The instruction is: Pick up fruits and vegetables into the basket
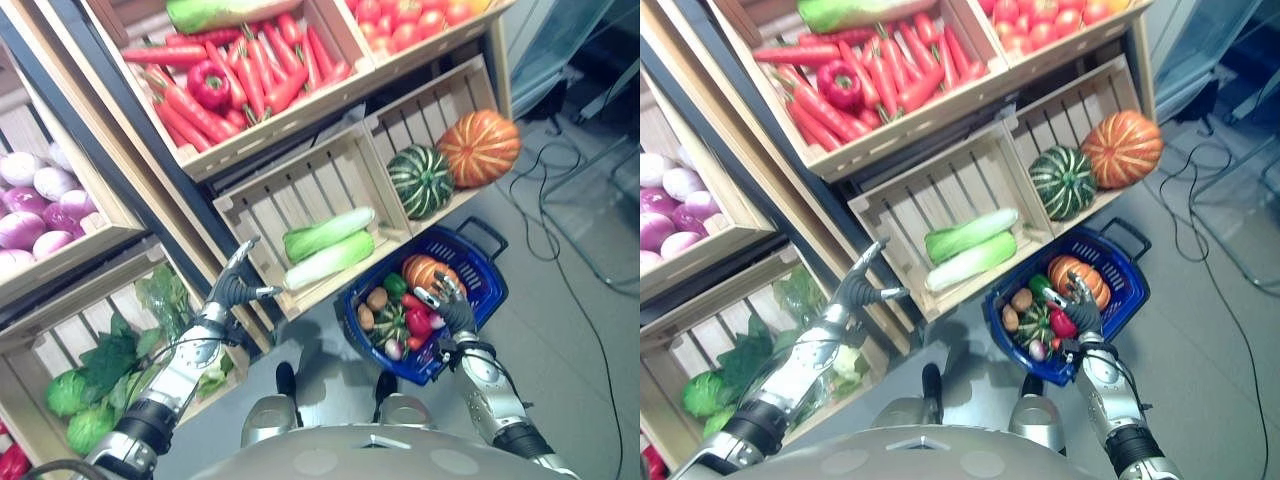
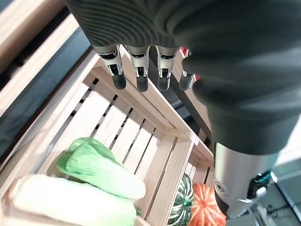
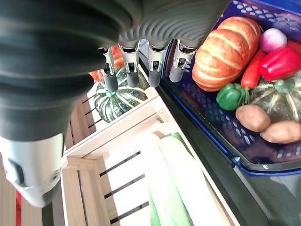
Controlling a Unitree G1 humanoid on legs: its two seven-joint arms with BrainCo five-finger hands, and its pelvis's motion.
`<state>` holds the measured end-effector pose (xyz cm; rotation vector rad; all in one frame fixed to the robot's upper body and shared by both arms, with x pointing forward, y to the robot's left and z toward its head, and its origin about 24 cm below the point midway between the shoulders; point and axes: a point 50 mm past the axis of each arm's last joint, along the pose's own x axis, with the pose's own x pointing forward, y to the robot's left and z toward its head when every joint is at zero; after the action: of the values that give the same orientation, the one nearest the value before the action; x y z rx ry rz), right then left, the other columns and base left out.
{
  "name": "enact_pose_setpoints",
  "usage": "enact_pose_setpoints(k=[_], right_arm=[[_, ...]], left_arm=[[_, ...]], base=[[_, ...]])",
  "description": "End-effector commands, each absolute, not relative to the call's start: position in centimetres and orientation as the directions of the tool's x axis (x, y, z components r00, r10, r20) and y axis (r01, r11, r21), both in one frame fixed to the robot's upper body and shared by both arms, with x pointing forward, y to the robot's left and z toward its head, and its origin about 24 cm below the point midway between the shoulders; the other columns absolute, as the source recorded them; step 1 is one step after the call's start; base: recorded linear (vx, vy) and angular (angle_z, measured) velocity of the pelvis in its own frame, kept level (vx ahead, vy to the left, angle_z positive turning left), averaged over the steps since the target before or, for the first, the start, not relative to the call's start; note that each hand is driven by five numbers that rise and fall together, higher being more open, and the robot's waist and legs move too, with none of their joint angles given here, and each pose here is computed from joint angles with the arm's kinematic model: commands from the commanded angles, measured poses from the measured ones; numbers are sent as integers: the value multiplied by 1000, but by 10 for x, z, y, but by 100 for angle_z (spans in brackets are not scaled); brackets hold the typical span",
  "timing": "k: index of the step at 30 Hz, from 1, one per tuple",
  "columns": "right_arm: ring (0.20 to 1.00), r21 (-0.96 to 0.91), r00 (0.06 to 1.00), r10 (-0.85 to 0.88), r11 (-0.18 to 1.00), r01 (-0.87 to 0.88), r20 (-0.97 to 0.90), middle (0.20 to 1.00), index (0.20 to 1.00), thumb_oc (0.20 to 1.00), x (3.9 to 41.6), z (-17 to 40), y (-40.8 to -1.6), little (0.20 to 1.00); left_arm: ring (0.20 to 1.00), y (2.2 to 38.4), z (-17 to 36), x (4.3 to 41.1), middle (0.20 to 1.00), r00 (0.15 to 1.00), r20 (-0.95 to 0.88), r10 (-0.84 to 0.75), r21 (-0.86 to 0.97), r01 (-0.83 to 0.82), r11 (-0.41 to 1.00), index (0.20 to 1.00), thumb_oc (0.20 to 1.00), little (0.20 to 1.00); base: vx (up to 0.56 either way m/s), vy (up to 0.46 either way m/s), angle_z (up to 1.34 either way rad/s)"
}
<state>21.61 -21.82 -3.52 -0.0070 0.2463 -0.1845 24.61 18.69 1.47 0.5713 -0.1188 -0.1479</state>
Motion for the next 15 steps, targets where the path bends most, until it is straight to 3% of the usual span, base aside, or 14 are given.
enact_pose_setpoints(k=[1, 7, 15], right_arm=[[1000, -26, 981, -193, 981, 193, 14, 1000, 1000, 1000, 246, 14, -215, 1000], [1000, -89, 979, -170, 980, 180, 111, 1000, 1000, 1000, 264, 41, -209, 1000], [1000, -147, 975, -107, 980, 136, 193, 1000, 1000, 1000, 279, 74, -208, 1000]], left_arm=[[1000, 183, 63, 269, 1000, 927, 319, -196, 567, -22, 824, 1000, 1000, 1000], [1000, 175, 101, 299, 1000, 879, 444, -173, 605, -152, 781, 1000, 1000, 1000], [1000, 190, 157, 332, 1000, 800, 599, -23, 550, -390, 739, 1000, 1000, 1000]], base=[[-110, 14, -9], [-47, -28, -9], [-9, 17, -15]])
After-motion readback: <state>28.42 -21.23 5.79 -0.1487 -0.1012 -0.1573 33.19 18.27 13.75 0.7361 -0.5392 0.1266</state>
